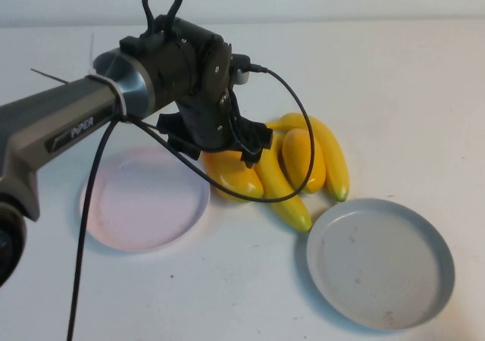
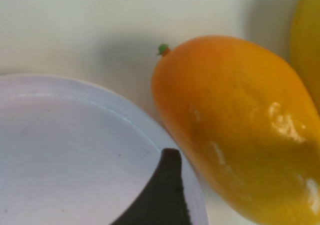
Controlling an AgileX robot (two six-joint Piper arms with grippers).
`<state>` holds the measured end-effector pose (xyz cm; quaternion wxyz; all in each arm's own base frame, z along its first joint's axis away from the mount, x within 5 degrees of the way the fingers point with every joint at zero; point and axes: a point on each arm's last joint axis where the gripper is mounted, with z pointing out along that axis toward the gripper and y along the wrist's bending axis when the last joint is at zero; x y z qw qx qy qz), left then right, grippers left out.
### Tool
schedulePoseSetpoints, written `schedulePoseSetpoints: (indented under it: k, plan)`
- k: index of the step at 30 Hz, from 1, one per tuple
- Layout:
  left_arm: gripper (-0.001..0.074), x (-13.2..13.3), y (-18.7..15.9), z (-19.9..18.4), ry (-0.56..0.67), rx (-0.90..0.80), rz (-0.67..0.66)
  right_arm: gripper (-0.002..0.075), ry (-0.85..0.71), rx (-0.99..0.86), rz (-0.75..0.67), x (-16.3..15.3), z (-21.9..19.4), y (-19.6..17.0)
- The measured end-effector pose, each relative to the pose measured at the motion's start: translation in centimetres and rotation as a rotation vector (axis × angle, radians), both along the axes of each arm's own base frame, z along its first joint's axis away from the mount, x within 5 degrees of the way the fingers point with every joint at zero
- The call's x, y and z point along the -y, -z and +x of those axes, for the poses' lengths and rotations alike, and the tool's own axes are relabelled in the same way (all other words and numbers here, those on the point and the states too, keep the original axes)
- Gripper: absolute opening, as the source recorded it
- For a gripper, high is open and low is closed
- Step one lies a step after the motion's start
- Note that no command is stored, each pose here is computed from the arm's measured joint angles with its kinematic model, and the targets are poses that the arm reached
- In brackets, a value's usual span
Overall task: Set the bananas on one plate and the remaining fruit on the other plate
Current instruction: Put one type of fruit in the left plate
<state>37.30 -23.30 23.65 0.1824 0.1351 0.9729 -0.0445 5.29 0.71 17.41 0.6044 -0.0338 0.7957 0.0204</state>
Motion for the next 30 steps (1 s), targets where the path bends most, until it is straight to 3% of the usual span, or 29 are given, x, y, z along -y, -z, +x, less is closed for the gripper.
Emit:
schedulePoseSetpoints:
  k: [10, 21, 30]
  plan:
    - [0.0668, 0.2, 2.3, 0.9, -0.017, -0.032, -0.004, -0.0017, 0.000, 0.000, 0.000, 0.0, 0.0, 0.0]
    - [0.0664, 0.3, 2.5, 1.2, 0.014, -0.013, -0.002, -0.0017, 0.000, 0.000, 0.000, 0.0, 0.0, 0.0]
    - [0.0518, 0.5, 2.7, 1.5, 0.046, 0.002, -0.003, -0.0017, 0.000, 0.000, 0.000, 0.0, 0.0, 0.0]
